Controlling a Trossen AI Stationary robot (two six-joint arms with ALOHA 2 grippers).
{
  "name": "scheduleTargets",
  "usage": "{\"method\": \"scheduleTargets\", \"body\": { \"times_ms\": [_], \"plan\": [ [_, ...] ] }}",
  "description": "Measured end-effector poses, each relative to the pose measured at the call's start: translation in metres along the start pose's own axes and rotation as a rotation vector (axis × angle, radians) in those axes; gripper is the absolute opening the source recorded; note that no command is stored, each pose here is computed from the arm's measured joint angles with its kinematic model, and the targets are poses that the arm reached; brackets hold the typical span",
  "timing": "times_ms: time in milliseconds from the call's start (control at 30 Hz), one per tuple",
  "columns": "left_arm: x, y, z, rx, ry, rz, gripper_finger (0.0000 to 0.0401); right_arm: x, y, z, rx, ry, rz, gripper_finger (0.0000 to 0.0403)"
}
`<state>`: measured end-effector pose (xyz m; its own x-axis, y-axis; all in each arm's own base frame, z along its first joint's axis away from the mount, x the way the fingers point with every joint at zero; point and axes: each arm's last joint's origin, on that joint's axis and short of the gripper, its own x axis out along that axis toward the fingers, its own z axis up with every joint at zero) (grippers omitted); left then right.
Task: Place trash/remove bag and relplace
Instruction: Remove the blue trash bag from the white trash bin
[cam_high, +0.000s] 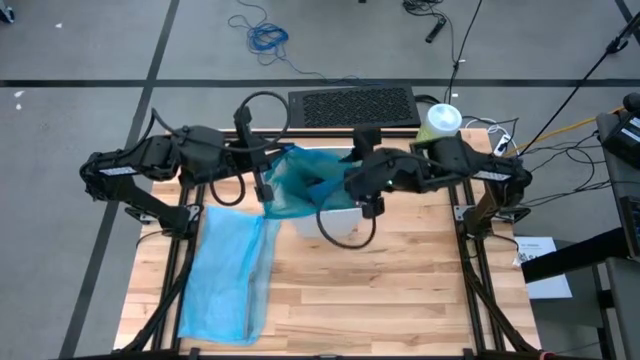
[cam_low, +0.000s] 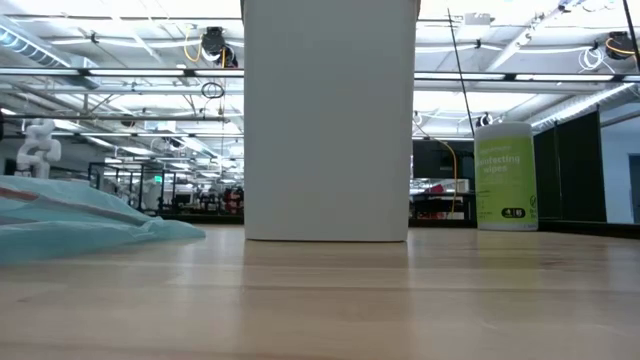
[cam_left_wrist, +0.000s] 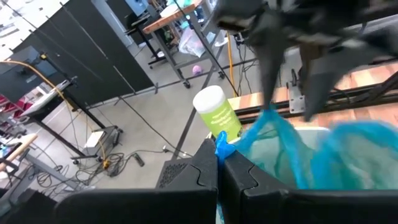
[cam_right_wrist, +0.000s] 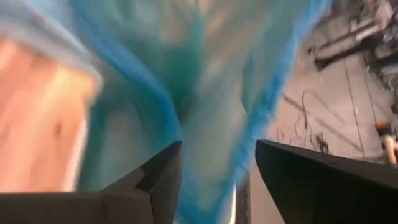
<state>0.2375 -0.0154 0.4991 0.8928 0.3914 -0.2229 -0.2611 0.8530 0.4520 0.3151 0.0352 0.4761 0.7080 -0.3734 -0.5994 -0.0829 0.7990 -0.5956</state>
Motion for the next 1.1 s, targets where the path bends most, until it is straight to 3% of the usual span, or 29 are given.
{"method": "scheduleTargets", "body": {
  "times_ms": [100, 267, 433, 733, 833, 967, 1100],
  "plan": [
    [-0.001, -0.001, 0.000, 0.002, -0.003, -0.006, 0.0000, 0.005, -0.007, -0.007, 0.005, 0.028, 0.036, 0.0202],
    [-0.001, -0.001, 0.001, 0.006, -0.003, -0.006, 0.0000, 0.009, -0.011, -0.002, 0.059, -0.131, 0.243, 0.0195],
    [-0.001, -0.001, 0.000, 0.006, -0.003, -0.007, 0.0000, 0.025, -0.009, 0.003, 0.032, -0.136, 0.265, 0.0173],
    [-0.001, -0.002, 0.000, 0.008, 0.002, -0.008, 0.0000, 0.085, 0.000, 0.004, 0.021, -0.032, 0.322, 0.0145],
    [-0.001, -0.002, -0.002, 0.016, 0.017, -0.014, 0.0000, 0.091, 0.000, 0.006, 0.016, -0.040, 0.310, 0.0106],
    [-0.001, -0.002, -0.002, 0.015, 0.021, -0.015, 0.0000, 0.086, 0.003, 0.010, -0.006, -0.069, 0.310, 0.0017],
    [-0.001, -0.002, -0.002, 0.015, 0.021, -0.015, 0.0000, 0.073, 0.003, 0.011, 0.008, -0.092, 0.309, 0.0015]
  ]
}}
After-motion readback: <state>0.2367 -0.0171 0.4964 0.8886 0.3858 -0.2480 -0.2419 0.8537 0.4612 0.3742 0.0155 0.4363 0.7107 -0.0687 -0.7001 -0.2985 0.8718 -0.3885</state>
